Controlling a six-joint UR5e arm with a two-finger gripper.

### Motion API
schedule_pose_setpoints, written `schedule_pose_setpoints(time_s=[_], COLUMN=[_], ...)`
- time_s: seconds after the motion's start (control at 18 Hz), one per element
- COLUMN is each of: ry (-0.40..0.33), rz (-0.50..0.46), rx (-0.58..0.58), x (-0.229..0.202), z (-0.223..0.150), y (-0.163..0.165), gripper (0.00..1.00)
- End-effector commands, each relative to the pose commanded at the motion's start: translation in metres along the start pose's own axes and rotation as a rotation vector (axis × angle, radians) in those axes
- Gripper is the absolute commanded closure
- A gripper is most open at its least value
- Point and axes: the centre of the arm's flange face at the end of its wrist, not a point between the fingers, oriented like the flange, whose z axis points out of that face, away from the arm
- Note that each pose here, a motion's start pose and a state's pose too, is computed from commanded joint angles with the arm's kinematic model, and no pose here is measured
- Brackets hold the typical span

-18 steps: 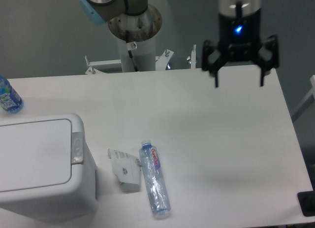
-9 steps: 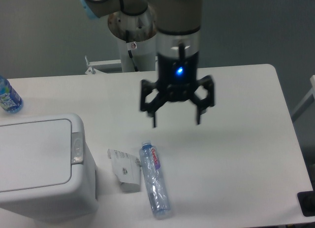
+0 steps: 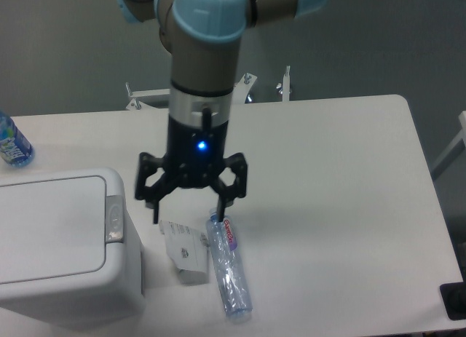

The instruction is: Open the trash can

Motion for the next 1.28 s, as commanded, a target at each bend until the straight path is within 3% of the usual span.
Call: schedule_pose_setpoints(time_s=[0.44, 1.28], ry=[0.016, 0.013], rz=[0.014, 0.015], rx=[-0.028, -0.048], x=[0.020, 0.018], z=[0.012, 0.021], y=[0.011, 0.017], gripper=[0.00, 0.00])
